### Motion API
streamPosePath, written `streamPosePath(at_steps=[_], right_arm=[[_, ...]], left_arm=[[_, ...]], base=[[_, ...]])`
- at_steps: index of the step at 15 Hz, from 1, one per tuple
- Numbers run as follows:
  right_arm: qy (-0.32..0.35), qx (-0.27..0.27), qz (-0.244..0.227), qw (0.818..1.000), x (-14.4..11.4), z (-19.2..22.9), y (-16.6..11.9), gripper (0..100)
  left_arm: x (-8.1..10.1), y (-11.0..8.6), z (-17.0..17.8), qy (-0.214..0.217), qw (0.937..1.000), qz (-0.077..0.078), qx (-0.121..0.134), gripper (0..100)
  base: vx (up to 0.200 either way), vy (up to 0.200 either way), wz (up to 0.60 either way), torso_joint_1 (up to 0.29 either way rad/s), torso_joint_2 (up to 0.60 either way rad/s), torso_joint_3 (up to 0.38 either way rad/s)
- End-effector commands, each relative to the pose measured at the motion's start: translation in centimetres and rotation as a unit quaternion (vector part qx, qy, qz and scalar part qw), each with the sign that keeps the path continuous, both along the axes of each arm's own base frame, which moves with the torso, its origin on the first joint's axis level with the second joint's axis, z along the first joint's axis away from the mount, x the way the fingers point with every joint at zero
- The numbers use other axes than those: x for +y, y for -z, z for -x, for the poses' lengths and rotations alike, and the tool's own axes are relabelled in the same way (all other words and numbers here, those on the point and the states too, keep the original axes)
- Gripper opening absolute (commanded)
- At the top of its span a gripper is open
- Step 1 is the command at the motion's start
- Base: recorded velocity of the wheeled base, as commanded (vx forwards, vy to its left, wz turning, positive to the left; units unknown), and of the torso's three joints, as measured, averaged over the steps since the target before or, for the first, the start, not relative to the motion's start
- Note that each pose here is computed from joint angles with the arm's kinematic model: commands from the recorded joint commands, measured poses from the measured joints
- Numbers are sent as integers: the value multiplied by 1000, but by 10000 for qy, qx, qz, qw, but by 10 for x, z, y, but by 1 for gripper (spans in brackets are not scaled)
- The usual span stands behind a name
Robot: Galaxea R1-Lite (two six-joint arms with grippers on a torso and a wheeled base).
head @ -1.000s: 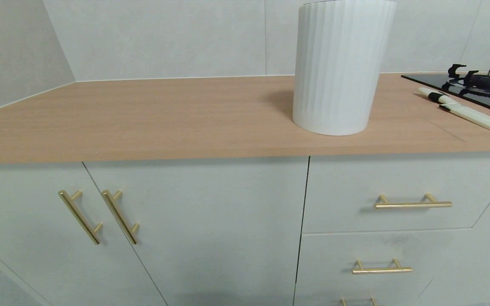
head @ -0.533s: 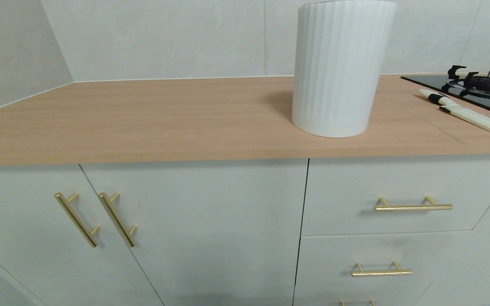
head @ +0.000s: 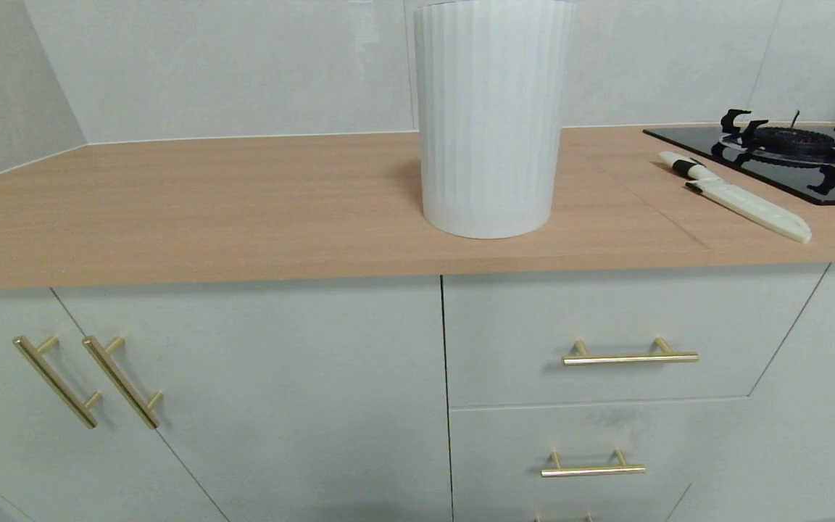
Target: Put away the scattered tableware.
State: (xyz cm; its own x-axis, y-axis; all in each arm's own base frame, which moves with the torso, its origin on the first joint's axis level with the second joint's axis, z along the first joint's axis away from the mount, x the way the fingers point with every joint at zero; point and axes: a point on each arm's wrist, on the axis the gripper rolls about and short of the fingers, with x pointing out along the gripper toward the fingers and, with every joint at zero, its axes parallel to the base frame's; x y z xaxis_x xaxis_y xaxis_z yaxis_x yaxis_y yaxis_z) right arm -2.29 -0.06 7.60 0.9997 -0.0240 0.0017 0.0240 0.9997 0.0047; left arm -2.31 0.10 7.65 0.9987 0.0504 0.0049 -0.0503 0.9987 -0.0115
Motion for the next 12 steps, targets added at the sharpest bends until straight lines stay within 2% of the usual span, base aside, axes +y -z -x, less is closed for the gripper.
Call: streamPosePath(at_steps=[1,4,9,12], right_arm=[[3,9,0,10000,0,0,0,100],[3,9,0,10000,0,0,0,100],[3,9,0,10000,0,0,0,100],[3,9,0,10000,0,0,0,100]], left_arm=[[0,0,0,-9,10000,-3,2,100],[0,0,0,-9,10000,-3,9,100],[0,0,0,-9,10000,5,1,100],[0,0,0,-9,10000,5,1,100]], base=[[0,0,0,0,0,0],[0,0,0,0,0,0],[200,0,0,-1,5,3],[0,0,0,0,0,0]])
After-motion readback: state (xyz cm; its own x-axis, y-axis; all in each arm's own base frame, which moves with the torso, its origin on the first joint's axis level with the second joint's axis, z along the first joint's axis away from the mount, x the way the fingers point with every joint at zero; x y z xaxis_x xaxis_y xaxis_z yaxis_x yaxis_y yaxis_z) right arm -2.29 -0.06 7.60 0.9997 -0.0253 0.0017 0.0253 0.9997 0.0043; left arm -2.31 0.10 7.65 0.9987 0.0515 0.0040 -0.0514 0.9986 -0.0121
